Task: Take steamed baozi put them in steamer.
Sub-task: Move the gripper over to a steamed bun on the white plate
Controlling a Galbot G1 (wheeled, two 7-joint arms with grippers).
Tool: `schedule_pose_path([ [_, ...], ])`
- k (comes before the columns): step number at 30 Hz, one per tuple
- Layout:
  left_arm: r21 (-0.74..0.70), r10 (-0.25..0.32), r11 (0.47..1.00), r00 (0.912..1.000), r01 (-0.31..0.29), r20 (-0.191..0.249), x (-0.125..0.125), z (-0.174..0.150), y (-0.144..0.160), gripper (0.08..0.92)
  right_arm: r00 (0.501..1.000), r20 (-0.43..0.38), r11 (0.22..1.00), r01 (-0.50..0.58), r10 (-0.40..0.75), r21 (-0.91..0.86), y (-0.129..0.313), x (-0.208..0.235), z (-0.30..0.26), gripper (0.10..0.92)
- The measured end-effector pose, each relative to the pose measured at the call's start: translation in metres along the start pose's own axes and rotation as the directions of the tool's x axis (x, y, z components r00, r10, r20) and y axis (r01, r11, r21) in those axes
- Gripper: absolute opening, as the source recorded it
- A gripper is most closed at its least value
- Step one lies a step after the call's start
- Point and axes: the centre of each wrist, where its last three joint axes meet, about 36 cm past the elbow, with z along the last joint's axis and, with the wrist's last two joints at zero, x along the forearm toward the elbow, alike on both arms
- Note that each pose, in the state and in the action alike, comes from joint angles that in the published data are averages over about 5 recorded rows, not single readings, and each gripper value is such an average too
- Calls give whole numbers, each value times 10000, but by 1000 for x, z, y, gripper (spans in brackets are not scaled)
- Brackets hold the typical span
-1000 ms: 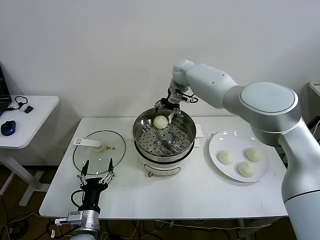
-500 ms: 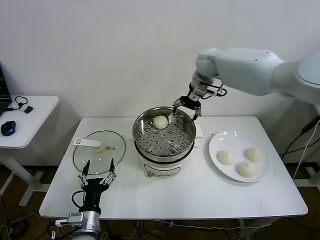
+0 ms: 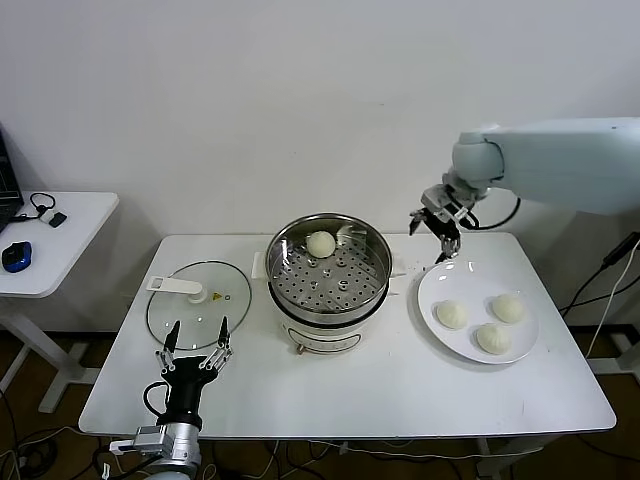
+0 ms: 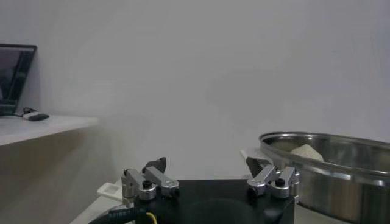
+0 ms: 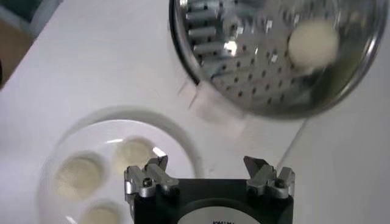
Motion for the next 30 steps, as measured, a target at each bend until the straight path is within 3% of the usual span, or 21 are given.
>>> schedule_pose_path([
  [11, -81, -58, 10000, 9999, 57, -91, 0, 3, 3, 823, 9947, -99, 9682, 973, -1023, -2307, 32, -52, 25, 823],
  [30, -255, -208, 9995, 9994, 201, -259, 1, 10, 8, 823, 9853, 306, 9356, 1690, -1679, -3099, 39, -141, 42, 823],
])
